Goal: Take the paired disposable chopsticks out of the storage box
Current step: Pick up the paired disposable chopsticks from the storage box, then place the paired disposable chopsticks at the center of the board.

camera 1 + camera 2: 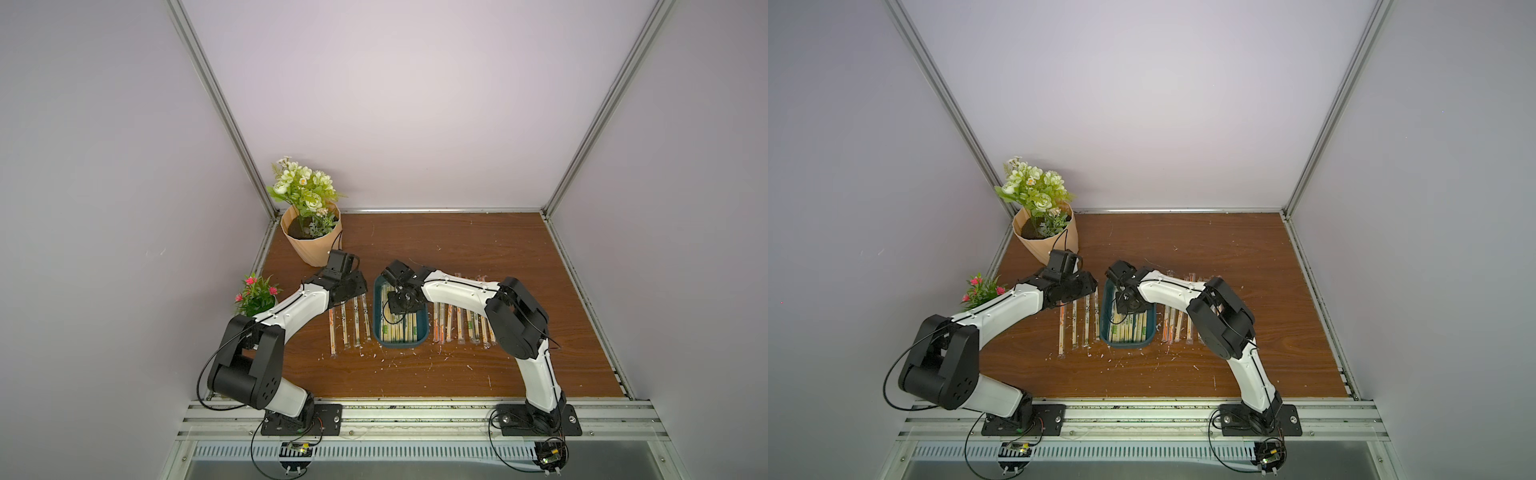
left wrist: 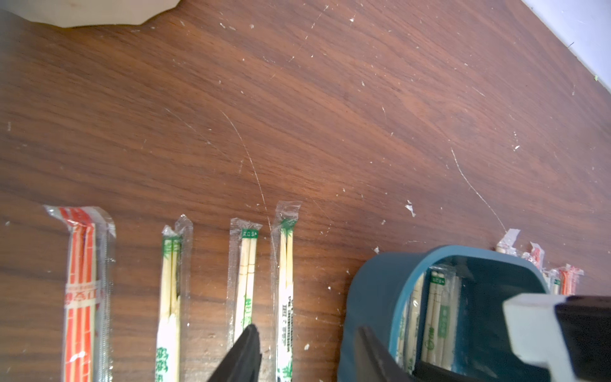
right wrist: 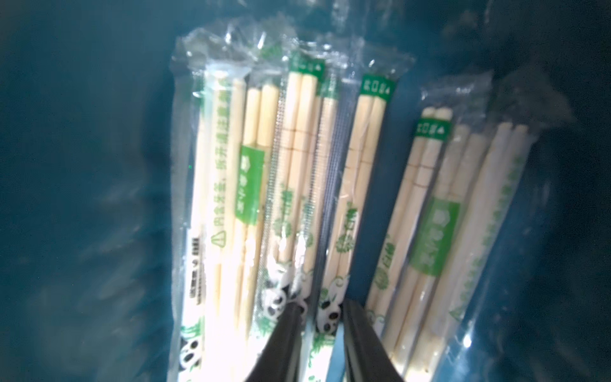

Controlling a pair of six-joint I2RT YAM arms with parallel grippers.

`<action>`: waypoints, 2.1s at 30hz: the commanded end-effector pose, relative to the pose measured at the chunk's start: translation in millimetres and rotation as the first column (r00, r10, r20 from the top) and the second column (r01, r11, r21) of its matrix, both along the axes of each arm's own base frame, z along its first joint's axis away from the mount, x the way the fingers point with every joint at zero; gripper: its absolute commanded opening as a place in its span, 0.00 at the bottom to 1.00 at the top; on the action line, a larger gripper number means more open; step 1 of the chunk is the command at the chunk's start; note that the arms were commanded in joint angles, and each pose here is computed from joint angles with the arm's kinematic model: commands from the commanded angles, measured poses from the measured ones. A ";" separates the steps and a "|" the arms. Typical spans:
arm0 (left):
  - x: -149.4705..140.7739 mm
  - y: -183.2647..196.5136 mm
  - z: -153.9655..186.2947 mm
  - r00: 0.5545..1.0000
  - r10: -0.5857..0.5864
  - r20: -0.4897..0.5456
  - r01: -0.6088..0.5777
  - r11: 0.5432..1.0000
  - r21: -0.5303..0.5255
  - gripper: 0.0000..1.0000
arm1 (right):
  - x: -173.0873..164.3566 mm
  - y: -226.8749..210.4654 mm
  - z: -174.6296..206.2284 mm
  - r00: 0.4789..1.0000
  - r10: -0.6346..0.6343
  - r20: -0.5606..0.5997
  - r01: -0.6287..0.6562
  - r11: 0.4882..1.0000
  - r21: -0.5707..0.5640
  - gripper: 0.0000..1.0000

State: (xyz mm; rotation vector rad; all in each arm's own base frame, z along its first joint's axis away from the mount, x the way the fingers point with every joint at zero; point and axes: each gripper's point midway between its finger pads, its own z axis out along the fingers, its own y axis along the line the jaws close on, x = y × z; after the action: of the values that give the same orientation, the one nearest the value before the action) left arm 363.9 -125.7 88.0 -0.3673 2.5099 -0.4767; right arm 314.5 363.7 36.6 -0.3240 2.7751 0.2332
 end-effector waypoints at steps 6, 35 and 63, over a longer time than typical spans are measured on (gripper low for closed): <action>-0.6 2.9 -5.6 1.000 0.000 -0.010 0.000 1.000 -0.005 0.49 | 0.4 -8.7 2.1 1.000 -0.013 -0.012 0.013 1.000 -0.027 0.12; -3.1 -9.7 -3.0 0.998 -0.069 0.007 0.069 0.996 -0.050 0.46 | 14.4 2.2 115.2 0.991 -0.060 0.117 0.027 0.964 0.265 0.00; -6.5 -26.2 -1.3 0.995 -0.099 0.012 0.100 0.994 -0.044 0.46 | 30.0 -114.3 72.0 0.970 -0.229 0.080 0.209 0.957 0.201 0.00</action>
State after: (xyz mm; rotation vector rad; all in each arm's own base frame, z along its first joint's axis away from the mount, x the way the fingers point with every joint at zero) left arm 353.1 -147.9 82.7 -0.2832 2.5339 -0.5784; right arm 341.8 240.5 112.5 0.0460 2.6373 0.3785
